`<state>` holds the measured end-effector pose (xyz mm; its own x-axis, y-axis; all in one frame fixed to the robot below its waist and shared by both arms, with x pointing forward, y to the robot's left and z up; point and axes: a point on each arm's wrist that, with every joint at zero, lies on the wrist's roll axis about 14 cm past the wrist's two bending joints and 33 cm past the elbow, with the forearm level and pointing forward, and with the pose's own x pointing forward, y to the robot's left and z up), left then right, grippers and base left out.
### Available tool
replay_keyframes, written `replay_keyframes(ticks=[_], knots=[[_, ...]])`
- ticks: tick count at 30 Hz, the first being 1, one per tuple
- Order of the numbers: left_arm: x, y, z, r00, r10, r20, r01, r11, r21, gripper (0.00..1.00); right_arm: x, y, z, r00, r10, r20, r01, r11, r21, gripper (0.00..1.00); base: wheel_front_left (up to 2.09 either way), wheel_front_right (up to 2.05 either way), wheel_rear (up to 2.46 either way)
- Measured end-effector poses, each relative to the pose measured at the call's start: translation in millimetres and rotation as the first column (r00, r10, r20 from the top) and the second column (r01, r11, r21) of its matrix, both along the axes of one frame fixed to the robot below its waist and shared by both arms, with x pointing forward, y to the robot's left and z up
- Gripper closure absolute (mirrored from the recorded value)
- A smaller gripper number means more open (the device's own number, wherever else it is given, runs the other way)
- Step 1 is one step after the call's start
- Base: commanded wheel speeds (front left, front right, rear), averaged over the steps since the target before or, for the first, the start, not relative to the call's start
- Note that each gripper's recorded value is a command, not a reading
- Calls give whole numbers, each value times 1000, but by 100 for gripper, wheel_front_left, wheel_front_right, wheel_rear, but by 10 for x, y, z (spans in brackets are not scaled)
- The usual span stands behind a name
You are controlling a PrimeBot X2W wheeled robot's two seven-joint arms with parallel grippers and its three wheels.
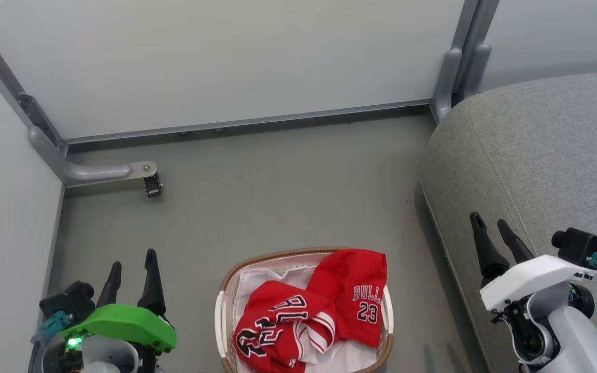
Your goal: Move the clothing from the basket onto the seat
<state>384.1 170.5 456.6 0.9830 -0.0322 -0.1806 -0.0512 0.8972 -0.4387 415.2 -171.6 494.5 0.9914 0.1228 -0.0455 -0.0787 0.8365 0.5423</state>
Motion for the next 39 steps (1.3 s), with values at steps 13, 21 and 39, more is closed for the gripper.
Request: replay_keyframes(ticks=[13, 21, 39], knots=[[19, -24, 62, 999, -20, 37, 14, 989, 148, 0, 16, 68, -23, 998, 56, 20, -51, 982, -180, 0, 0, 0, 0], [30, 13, 121, 998, -5, 67, -9, 979, 205, 0, 4, 46, -52, 998, 57, 27, -49, 968, -247, 0, 0, 0, 0], [-54, -1, 142, 994, -10, 110, -21, 961, 276, 0, -26, -8, -88, 998, 47, 46, -28, 935, -353, 0, 0, 0, 0]])
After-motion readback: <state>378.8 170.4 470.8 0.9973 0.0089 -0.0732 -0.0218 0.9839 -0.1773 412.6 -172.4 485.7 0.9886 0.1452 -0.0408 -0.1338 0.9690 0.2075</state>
